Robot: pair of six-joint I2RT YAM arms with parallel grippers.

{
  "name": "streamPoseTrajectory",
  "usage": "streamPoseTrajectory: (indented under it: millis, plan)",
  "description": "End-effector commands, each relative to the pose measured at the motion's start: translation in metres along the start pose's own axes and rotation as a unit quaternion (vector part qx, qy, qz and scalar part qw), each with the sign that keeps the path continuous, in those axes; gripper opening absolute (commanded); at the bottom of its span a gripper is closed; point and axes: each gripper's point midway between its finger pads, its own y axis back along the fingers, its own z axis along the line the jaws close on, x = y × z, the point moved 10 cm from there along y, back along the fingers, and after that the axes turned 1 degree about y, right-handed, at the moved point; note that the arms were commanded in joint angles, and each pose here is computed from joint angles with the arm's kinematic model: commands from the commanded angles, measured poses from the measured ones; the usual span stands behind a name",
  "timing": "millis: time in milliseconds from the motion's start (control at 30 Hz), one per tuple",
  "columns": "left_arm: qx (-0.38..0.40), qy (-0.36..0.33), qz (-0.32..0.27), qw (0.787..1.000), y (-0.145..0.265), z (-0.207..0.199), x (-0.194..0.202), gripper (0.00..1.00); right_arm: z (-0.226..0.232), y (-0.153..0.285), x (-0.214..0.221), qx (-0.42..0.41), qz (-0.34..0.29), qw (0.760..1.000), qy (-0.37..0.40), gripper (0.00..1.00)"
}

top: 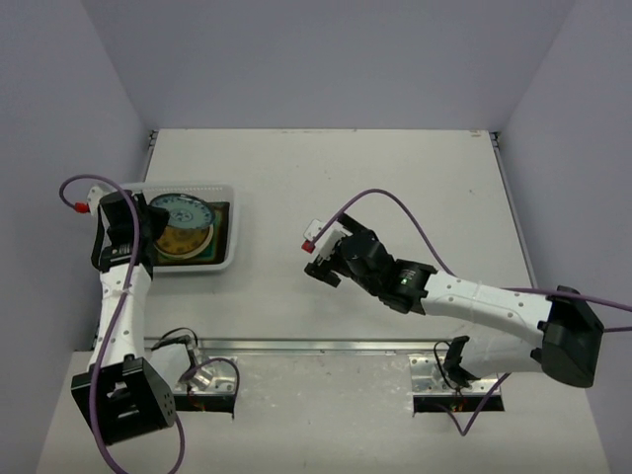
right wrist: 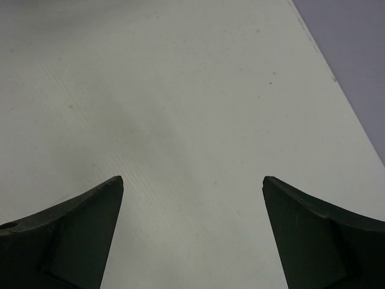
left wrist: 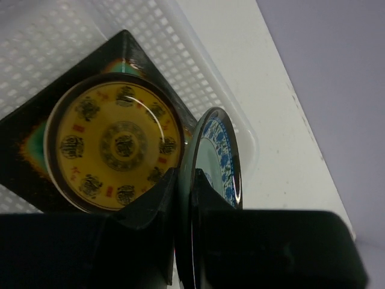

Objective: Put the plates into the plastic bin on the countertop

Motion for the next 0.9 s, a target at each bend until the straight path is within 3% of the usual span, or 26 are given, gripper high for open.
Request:
streamPoseTrajectory:
  millis: [0, 167, 233, 300, 633, 733, 867]
  plan:
    - [-0.081, 0.043, -0.083, 0.992, -0.005, 0.013, -0.02, 0.01, -0.004, 0.014, 0.007, 0.002, -0.004, 0.996, -0.09, 0.99]
    - [-0.089, 0.05, -0.068, 0.992, -0.019, 0.017, -0.015, 0.45, -0.012, 0.019, 0.004, 0.005, -0.019, 0.994, -0.108, 0.99]
    - [-0.099, 0.05, -0.059, 0.992, -0.025, 0.019, -0.014, 0.84, -0.013, 0.02, 0.005, -0.002, -0.016, 0.993, -0.116, 0.99]
    - [-0.106, 0.051, -0.054, 0.992, -0.029, 0.018, -0.014, 1.0, -0.015, 0.022, 0.008, -0.009, -0.004, 0.991, -0.131, 0.99]
    - [-0.121, -0.027, 0.043, 0.991, -0.031, 0.024, -0.002, 1.0, -0.039, 0.038, 0.014, 0.012, 0.067, 0.964, -0.256, 0.99]
    - [-0.144, -0.053, 0.046, 0.987, -0.021, 0.025, -0.006, 1.0, -0.048, 0.047, 0.009, 0.032, 0.079, 0.957, -0.278, 0.99]
    - [-0.09, -0.098, 0.032, 0.991, 0.0, 0.009, -0.018, 1.0, -0.059, 0.06, 0.006, 0.062, 0.095, 0.949, -0.294, 0.99]
